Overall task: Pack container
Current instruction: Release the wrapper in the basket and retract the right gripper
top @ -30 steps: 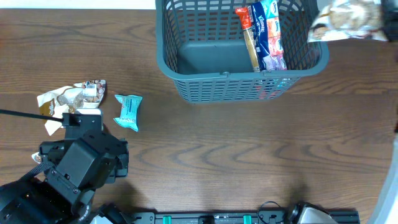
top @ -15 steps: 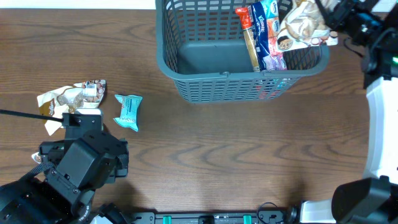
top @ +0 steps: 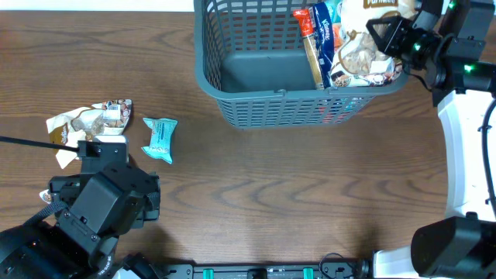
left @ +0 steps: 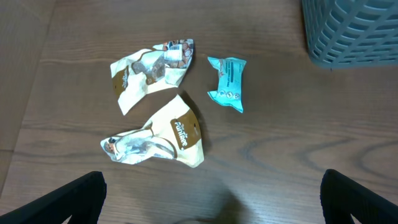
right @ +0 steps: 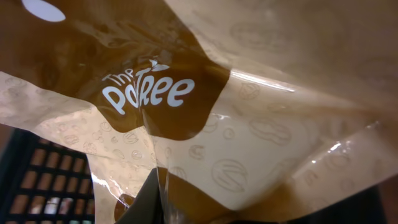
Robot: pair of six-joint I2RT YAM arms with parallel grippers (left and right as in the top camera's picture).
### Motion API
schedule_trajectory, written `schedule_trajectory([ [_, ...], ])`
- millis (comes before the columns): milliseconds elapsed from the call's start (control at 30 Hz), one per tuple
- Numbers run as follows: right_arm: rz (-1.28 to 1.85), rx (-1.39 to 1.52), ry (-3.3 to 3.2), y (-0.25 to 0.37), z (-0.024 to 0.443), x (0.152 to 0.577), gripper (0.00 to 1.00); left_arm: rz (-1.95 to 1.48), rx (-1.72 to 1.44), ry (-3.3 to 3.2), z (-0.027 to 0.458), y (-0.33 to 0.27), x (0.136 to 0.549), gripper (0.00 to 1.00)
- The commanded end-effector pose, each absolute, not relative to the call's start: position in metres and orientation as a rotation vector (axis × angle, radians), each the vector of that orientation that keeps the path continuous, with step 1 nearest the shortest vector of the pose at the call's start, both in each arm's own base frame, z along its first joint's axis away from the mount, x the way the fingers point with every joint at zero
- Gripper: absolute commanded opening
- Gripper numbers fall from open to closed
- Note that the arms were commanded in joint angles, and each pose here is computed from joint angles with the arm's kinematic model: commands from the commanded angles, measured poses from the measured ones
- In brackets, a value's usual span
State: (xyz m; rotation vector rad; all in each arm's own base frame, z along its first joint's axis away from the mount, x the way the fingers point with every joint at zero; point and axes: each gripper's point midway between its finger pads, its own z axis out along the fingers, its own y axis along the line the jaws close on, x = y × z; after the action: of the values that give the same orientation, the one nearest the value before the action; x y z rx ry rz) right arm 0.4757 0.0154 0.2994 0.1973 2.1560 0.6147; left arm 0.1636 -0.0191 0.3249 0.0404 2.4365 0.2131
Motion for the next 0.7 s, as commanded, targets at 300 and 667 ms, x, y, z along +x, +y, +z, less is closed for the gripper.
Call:
schedule_trajectory([
  [300, 0.509, 0.172, 2.203, 0.007, 0.282, 0.479, 0.66, 0.232, 0.032, 2.42, 0.329, -0.015, 0.164, 0.99],
  [667, 0.517, 0.147, 2.078, 0.007, 0.353, 0.482, 0.99, 0.232, 0.032, 2.42, 0.329, -0.015, 0.164, 0.99],
])
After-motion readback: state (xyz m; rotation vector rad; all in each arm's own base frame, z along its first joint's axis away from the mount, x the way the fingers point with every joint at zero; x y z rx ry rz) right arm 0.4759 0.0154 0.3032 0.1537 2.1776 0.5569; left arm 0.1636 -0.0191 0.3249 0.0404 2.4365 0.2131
